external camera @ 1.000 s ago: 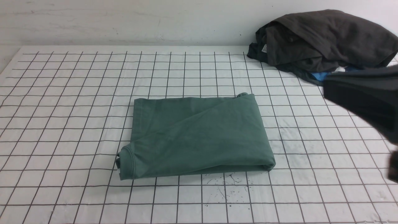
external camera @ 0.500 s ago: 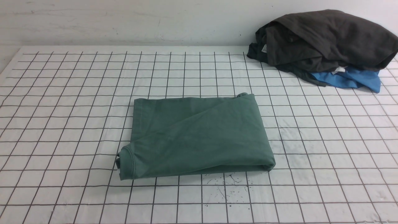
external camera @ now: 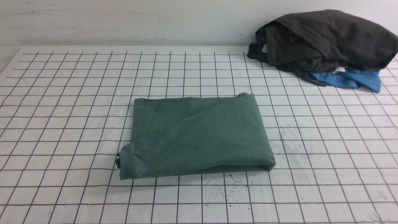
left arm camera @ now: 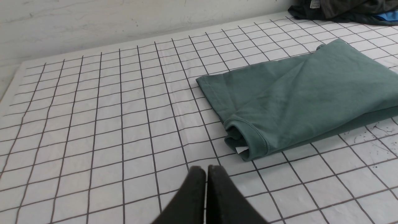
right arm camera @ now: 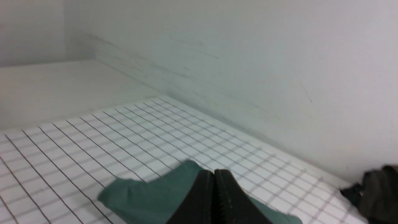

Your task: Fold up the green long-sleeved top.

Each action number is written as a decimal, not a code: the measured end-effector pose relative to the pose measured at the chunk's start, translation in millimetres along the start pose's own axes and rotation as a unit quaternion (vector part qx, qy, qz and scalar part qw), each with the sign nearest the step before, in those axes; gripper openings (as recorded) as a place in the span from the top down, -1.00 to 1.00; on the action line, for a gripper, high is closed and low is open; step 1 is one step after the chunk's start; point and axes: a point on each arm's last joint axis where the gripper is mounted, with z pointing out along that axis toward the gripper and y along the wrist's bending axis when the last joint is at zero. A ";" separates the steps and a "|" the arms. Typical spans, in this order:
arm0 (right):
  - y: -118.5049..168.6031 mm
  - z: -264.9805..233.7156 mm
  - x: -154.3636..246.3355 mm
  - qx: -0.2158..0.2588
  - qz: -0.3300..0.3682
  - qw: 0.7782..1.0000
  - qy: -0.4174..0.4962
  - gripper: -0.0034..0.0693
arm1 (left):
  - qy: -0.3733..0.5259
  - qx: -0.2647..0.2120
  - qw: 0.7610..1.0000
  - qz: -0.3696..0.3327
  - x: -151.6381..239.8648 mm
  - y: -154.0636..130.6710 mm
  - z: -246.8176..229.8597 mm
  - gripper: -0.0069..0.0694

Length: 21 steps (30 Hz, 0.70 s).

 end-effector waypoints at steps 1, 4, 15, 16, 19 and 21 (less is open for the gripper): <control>-1.2 -1.5 9.4 0.016 0.004 1.000 0.008 0.95 | 0.000 0.000 1.000 0.000 0.0 0.0 0.0 0.84; -6.4 -12.2 41.5 0.092 0.036 0.995 0.017 0.95 | 0.000 0.000 1.000 0.000 0.0 0.0 0.0 0.84; -7.5 -37.4 155.1 0.325 0.132 0.935 0.053 0.95 | 0.000 0.000 1.000 0.000 0.0 0.0 0.0 0.84; -6.6 -38.2 163.1 0.332 0.138 0.931 0.065 0.95 | 0.000 0.000 1.000 0.000 0.0 0.0 0.0 0.84; -5.3 -39.3 172.7 0.340 0.149 0.925 0.089 0.95 | 0.000 0.000 1.000 0.000 0.0 0.0 -0.1 0.84; -5.3 -39.6 173.1 0.341 0.147 0.924 0.095 0.95 | 0.000 0.000 1.000 0.000 0.0 0.0 -0.1 0.84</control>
